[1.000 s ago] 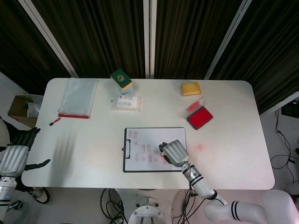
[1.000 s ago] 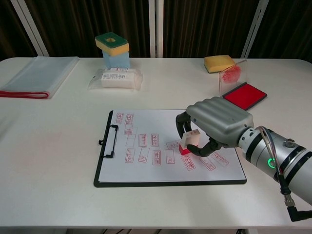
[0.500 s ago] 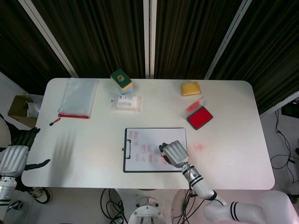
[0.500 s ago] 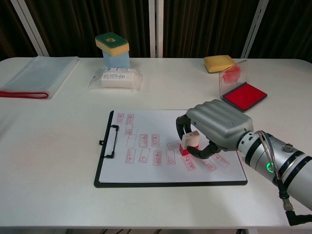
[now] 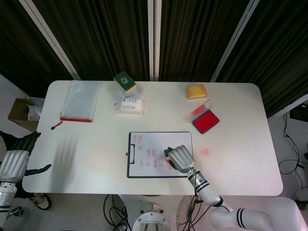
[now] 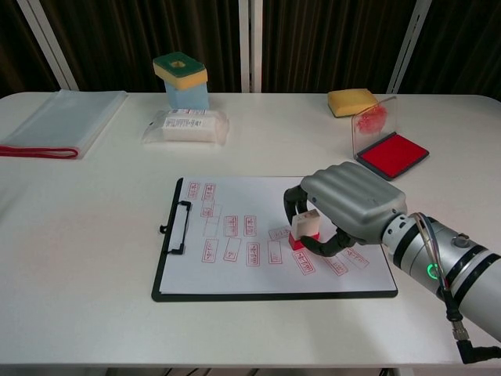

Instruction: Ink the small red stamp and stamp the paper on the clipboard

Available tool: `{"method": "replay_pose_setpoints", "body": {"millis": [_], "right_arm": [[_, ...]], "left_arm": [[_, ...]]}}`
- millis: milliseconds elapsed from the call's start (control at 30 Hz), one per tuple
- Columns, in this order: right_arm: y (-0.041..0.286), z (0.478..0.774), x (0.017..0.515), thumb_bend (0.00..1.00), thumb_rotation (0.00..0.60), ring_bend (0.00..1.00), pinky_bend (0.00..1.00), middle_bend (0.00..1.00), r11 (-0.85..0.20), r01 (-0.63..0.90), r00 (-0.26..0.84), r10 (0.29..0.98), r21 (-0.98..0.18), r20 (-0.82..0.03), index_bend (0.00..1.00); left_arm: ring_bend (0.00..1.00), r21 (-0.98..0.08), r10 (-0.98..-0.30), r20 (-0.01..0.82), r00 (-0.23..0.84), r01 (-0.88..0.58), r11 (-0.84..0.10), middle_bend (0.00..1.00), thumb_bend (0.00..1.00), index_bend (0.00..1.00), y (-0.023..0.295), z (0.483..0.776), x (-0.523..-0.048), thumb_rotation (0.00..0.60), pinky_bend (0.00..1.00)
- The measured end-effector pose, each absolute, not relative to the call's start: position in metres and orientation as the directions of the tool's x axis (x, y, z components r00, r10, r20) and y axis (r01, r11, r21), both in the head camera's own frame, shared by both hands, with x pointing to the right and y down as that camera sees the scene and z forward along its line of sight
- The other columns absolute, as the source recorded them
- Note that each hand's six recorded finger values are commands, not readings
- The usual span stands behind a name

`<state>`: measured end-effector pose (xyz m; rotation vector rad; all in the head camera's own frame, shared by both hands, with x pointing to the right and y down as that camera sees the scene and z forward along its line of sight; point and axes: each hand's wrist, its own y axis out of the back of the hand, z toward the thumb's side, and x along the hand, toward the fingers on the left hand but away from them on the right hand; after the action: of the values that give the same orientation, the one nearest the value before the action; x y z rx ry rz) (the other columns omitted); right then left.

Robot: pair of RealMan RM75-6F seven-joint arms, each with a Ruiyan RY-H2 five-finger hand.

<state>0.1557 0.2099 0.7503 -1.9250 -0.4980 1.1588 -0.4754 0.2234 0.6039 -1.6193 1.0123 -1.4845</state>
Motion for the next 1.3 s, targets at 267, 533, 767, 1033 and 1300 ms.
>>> {"method": "replay_pose_setpoints", "body": {"millis": [267, 533, 767, 1033, 1300], "right_arm": [[0.2, 0.736, 0.152, 0.36, 0.6, 0.82, 0.93, 0.62, -0.569, -0.012, 0.507, 0.706, -0.822, -0.495, 0.73], [0.179, 0.703, 0.157, 0.36, 0.6, 0.82, 0.93, 0.62, -0.523, 0.097, 0.5, 0.761, -0.847, -0.413, 0.73], [0.16, 0.685, 0.189, 0.36, 0.6, 0.82, 0.93, 0.63, -0.495, 0.133, 0.446, 0.803, -0.859, -0.395, 0.73], [0.149, 0.692, 0.228, 0.36, 0.6, 0.82, 0.93, 0.63, -0.507, 0.119, 0.369, 0.821, -0.854, -0.436, 0.73], [0.156, 0.706, 0.281, 0.36, 0.6, 0.82, 0.93, 0.63, -0.55, 0.033, 0.308, 0.8, -0.834, -0.515, 0.73]], "left_arm": [[0.1, -0.894, -0.897, 0.44, 0.036, -0.082, -0.441, 0.06, 0.09, 0.06, 0.222, 0.602, -0.474, 0.432, 0.18], [0.1, -0.895, -0.898, 0.437, 0.041, -0.079, -0.439, 0.06, 0.09, 0.06, 0.222, 0.601, -0.471, 0.434, 0.18], [0.1, -0.894, -0.897, 0.44, 0.049, -0.076, -0.442, 0.06, 0.09, 0.06, 0.221, 0.601, -0.467, 0.432, 0.18], [0.1, -0.893, -0.896, 0.441, 0.054, -0.07, -0.444, 0.06, 0.09, 0.06, 0.22, 0.6, -0.462, 0.432, 0.18], [0.1, -0.889, -0.891, 0.45, 0.066, -0.067, -0.454, 0.06, 0.09, 0.06, 0.22, 0.604, -0.457, 0.431, 0.18]]}}
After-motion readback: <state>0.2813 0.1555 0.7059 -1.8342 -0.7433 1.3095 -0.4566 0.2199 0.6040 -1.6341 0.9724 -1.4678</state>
